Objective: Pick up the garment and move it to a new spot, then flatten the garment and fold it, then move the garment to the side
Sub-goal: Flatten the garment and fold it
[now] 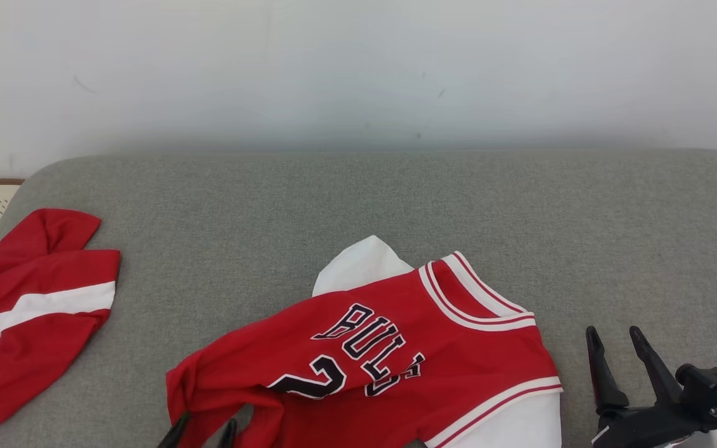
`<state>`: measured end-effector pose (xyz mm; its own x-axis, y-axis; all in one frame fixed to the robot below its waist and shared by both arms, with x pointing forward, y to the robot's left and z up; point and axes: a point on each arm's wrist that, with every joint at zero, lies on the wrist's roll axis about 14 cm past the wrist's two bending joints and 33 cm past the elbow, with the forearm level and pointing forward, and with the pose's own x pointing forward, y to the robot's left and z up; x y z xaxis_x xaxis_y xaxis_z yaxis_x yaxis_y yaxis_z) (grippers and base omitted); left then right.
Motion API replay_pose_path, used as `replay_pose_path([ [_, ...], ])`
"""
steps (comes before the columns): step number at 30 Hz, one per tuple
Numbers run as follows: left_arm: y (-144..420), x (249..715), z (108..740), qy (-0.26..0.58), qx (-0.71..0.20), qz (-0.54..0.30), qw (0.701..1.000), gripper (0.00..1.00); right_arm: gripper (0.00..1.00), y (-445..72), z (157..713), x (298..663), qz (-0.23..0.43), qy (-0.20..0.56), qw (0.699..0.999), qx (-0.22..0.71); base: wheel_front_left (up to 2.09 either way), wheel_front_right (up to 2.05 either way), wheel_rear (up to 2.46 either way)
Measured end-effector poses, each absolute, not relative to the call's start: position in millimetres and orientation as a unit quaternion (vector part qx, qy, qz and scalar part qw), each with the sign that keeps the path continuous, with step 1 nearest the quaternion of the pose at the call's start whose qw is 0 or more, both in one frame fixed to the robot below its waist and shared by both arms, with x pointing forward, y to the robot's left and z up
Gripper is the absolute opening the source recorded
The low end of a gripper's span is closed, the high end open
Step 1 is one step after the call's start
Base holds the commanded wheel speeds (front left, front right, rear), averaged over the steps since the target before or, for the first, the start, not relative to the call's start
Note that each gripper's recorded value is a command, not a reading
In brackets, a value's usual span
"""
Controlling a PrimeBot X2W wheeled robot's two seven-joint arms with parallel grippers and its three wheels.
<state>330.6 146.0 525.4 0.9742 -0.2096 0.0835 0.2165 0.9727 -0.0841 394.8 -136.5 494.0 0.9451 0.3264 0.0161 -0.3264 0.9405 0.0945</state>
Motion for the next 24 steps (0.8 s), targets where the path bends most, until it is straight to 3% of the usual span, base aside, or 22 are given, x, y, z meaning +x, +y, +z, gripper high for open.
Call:
replay_pose_path([
  [14,203,353,565,-0.117,-0.015,0.023,0.993,1.00,1.00,-139,468,393,0.162,0.051,0.985,0.040,0.00,0.00,0.00],
  [24,210,358,566,-0.125,-0.017,0.036,0.991,1.00,1.00,-121,465,410,0.199,0.081,0.976,0.023,0.00,0.00,0.00],
])
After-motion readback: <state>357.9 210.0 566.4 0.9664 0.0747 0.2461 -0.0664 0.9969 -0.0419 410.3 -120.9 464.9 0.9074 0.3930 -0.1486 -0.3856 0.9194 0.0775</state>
